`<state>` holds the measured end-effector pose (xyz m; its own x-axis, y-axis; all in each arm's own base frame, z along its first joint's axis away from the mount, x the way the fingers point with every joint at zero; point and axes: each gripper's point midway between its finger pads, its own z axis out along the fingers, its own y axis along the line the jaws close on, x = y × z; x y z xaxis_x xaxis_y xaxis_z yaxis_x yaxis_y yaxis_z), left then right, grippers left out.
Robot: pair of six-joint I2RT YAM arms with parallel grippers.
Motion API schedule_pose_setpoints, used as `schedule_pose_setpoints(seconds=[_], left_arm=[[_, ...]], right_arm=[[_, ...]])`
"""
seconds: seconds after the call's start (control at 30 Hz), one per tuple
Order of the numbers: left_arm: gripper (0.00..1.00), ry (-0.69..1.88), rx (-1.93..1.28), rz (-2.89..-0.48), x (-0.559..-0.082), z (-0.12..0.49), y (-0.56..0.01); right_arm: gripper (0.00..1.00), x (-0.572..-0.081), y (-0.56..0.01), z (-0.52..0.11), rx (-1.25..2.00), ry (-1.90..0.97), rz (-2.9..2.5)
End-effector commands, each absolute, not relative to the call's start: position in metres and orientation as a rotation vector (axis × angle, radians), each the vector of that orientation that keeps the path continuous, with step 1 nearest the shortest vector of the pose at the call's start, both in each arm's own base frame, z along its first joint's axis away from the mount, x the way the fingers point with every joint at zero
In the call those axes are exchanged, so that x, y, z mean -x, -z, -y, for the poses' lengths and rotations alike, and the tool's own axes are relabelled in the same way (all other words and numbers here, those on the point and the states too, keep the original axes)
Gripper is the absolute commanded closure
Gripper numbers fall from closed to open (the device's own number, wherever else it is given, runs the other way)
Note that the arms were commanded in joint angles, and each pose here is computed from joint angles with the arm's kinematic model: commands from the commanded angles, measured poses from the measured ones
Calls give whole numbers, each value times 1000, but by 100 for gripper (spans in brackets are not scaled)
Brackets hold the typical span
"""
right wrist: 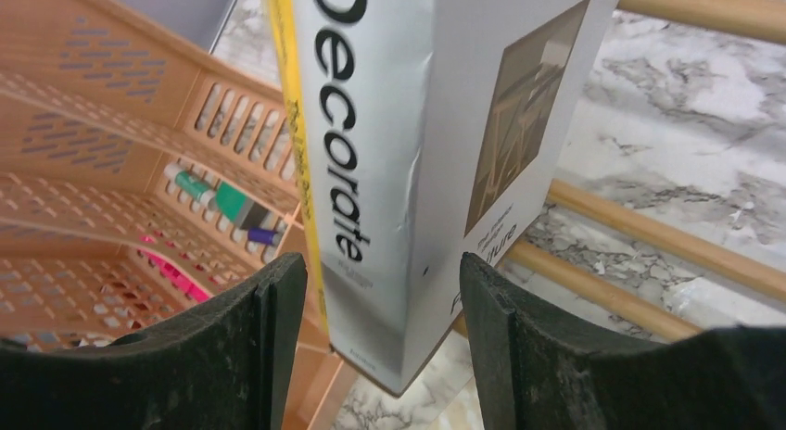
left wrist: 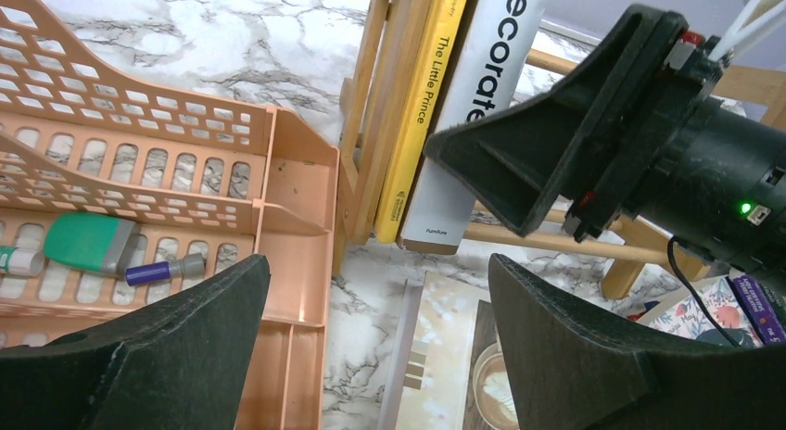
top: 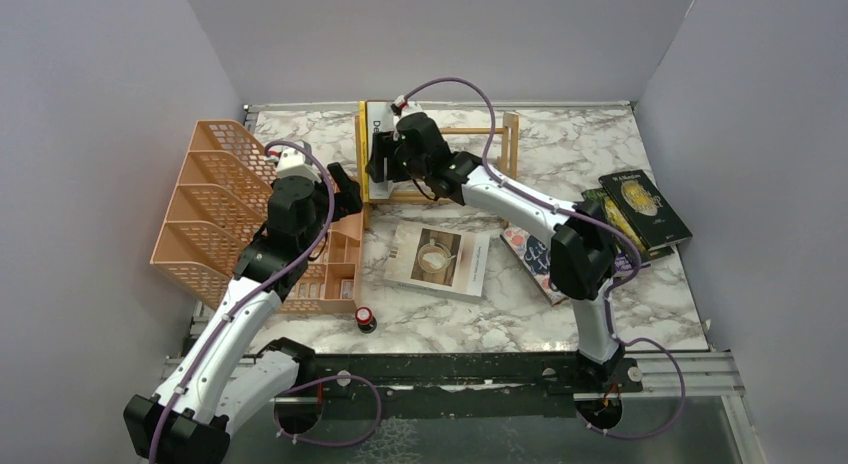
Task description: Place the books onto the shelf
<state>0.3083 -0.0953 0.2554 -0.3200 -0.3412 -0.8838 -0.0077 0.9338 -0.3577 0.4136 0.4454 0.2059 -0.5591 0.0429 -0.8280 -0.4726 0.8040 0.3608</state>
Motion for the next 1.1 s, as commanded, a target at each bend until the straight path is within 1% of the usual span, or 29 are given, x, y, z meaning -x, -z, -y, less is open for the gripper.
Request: schedule_pose_setpoints(seconds=[0.0,0.2,0.3,0.4,0.6,0.67,0.7,0.77,0.93,1.07], left_arm=[[12,352,263,-1848,-305,94,-261],[12,382,244,-1832,-304,98,-265],[12,393,230,-1828,-303,100,-266],[12,427,185,-1842,-300,108,-265],[11,623,61,-1932,-278,140,-247],[9,695,28,-1980,-271,152,-234],[6,728,8,-2007,-267,158,-228],[4,783,-25,-2066,-262,169,-212],[5,773,41,-2177,-265,170,-176],[5,764,68,-2218,-267,171,-157]], right_arm=[[34,-391,-247,-451,345,-849,-1992],[33,-372,-261,-434,360,-864,-1984],[32,-359,-274,-412,334,-843,-1970],[31,-340,-267,-382,309,-793,-2005],[29,-289,-220,-313,236,-688,-2140],[29,-272,-201,-293,204,-671,-2184],[29,-264,-194,-284,189,-665,-2196],[28,-252,-178,-266,142,-638,-2229],[27,-236,-148,-237,68,-564,-2278],[27,-234,-117,-219,-6,-450,-2338]])
